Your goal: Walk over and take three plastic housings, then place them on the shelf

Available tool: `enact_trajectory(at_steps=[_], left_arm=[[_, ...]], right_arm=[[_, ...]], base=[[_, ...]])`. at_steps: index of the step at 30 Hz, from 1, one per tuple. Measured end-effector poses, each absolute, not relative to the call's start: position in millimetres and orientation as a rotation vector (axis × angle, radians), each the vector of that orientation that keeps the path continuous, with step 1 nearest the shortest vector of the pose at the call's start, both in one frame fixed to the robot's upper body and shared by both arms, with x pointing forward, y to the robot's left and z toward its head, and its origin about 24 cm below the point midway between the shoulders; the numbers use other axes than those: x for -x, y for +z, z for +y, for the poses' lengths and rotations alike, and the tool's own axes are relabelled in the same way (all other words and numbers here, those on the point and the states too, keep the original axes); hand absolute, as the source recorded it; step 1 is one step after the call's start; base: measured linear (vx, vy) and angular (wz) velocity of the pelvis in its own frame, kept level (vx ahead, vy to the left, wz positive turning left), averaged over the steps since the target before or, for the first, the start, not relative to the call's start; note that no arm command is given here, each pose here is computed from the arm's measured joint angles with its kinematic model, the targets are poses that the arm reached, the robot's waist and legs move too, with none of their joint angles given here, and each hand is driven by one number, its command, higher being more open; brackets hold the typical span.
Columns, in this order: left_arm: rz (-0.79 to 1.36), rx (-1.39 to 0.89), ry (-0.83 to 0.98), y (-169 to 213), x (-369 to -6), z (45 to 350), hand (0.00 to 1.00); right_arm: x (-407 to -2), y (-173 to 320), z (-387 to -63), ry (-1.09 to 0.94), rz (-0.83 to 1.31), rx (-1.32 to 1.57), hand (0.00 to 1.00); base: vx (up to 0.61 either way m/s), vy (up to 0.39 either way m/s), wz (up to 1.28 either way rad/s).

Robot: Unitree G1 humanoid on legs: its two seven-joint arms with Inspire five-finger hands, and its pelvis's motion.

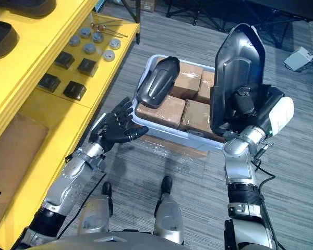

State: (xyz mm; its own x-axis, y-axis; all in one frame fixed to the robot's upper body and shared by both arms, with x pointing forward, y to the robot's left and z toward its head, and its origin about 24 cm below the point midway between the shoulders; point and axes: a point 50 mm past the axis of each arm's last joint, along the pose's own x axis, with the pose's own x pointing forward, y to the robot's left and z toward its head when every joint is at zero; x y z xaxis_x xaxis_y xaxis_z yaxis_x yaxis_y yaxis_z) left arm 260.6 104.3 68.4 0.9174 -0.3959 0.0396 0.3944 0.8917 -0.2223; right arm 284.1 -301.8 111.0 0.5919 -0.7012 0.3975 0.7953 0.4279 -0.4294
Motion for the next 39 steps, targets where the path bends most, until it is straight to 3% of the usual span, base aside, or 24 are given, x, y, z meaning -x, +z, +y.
enact_trajectory(at_steps=[4,6,12,29,36,37,39], left_arm=[[0.023,0.141,-0.451,76,-285,83,1.0],[0.061,0.191,-0.439,87,-306,64,1.0],[0.102,0.344,-0.505,92,-301,35,1.0],[0.184,0.361,-0.575,81,-291,9,1.0],[0.164,0.361,-0.453,83,-296,14,1.0],[0.159,0.365,-0.444,83,-296,14,0.0],[0.158,0.372,-0.429,83,-296,15,0.0]], right_arm=[[-292,113,-290,-0.9,-0.187,0.615,0.0],[-303,123,-270,-0.78,-0.284,0.653,0.0],[-310,125,-242,-0.65,-0.374,0.676,0.0],[-311,102,-188,-0.449,-0.402,0.654,0.0],[-310,90,-160,-0.371,-0.381,0.6,0.0],[-310,90,-158,-0.368,-0.383,0.595,0.0],[-310,90,-158,-0.365,-0.384,0.594,0.0]], base=[[0.01,0.022,-0.17],[-0.02,0.035,-0.24],[0.04,0.013,-0.06],[0.0,0.002,0.0],[0.01,0.002,0.01],[-0.01,0.0,0.05],[-0.01,0.002,0.04]])
